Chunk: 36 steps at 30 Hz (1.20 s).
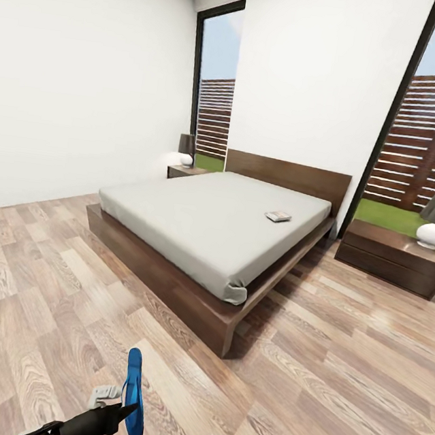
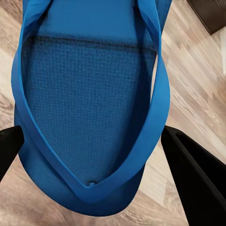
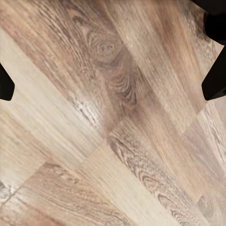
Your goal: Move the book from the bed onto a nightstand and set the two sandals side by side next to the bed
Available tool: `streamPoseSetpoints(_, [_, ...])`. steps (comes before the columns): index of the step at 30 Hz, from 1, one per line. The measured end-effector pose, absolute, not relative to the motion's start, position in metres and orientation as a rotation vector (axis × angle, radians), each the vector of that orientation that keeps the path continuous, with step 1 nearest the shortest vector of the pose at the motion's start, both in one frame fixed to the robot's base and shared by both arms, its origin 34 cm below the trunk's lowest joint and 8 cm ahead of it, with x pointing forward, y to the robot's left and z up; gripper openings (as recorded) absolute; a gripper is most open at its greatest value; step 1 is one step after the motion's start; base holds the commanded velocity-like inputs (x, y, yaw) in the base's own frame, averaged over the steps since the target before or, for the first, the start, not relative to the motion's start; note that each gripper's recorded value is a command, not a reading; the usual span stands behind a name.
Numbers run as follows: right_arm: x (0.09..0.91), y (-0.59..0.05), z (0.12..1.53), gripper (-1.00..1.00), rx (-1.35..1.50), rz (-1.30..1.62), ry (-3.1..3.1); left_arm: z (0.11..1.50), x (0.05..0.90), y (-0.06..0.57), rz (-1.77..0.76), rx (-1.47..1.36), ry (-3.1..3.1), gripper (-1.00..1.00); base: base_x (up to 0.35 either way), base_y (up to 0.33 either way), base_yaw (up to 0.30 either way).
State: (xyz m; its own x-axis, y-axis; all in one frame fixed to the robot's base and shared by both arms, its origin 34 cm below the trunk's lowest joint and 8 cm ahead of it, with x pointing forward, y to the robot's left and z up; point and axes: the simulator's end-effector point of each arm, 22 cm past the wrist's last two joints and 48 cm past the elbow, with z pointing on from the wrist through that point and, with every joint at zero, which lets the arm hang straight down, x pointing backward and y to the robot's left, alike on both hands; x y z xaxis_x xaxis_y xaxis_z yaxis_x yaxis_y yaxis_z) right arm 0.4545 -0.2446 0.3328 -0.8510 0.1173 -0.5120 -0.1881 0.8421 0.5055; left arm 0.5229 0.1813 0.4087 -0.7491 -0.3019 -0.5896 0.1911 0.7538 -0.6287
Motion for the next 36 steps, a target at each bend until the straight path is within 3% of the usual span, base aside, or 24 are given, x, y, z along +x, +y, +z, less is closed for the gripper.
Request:
streamPoseSetpoints(20, [0.458, -0.245, 0.346, 1.0, -0.049, 0.755, 2.477, 0.422, 0.526, 0.181, -0.903, -0.083, 2.244, -1.0, 0.0, 0.0, 0.049])
streamPoseSetpoints(36, [0.458, -0.246, 0.345, 1.0, -0.045, 0.746, 2.48, 0.422, 0.526, 0.181, -0.903, -0.085, 2.243, -1.0, 0.0, 0.0, 0.273])
